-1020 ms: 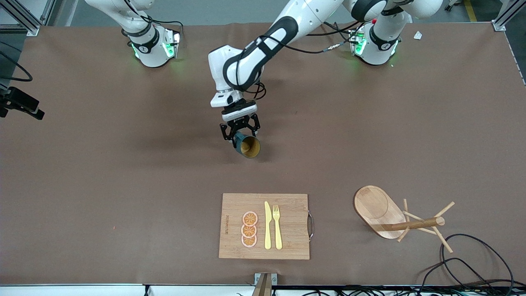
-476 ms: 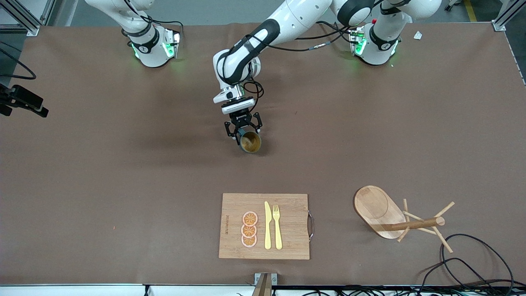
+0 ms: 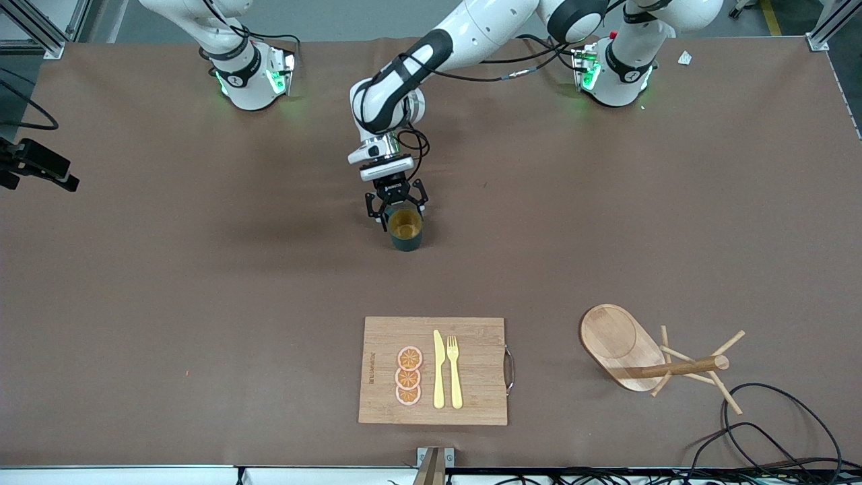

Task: Transfer cup from left to right arm and place
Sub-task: 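Set the mug down, open the left gripper and raise it, then grasp the teal mug with the right gripper while the left gripper withdraws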

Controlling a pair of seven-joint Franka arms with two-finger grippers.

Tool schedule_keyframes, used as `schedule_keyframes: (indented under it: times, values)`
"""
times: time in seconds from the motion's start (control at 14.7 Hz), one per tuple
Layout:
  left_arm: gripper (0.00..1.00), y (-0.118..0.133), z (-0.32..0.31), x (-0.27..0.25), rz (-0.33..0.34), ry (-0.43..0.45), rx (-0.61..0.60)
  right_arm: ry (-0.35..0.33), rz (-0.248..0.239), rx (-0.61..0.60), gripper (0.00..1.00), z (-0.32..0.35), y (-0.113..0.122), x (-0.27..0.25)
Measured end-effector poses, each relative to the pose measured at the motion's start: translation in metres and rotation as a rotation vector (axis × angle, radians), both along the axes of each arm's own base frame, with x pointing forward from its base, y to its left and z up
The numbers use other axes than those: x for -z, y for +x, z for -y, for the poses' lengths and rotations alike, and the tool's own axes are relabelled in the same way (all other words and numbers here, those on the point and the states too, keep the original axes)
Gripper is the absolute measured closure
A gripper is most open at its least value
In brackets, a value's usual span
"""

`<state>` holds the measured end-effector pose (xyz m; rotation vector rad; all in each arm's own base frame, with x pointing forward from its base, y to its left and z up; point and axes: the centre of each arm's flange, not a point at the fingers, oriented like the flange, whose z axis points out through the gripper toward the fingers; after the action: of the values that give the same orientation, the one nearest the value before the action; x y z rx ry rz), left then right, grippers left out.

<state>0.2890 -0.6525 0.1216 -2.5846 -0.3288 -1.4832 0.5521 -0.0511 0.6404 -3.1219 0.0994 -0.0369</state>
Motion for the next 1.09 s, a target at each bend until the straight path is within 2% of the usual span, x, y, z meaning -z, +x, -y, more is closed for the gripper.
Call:
schedule_keyframes:
  times: [0.41, 0.54, 0.68, 0.82, 1.09]
  values:
    - [0.00, -0.057, 0.019, -0.040, -0.010, 0.005, -0.083, 0.000, -0.005, 0.001, 0.00, 0.000, -0.001, 0.001]
    - [0.00, -0.065, 0.023, -0.069, -0.034, -0.002, -0.117, 0.004, -0.040, -0.001, 0.00, 0.000, -0.004, 0.004]
    - [0.00, -0.059, 0.025, -0.108, -0.080, -0.023, -0.145, 0.008, -0.069, -0.005, 0.00, -0.003, -0.006, 0.011]
    - [0.00, -0.042, 0.022, -0.153, -0.130, -0.043, -0.172, 0.019, -0.089, -0.016, 0.00, -0.010, -0.004, 0.022]
    - [0.00, -0.007, 0.001, -0.250, -0.231, -0.074, -0.216, 0.041, -0.097, -0.007, 0.00, -0.033, 0.004, 0.059]
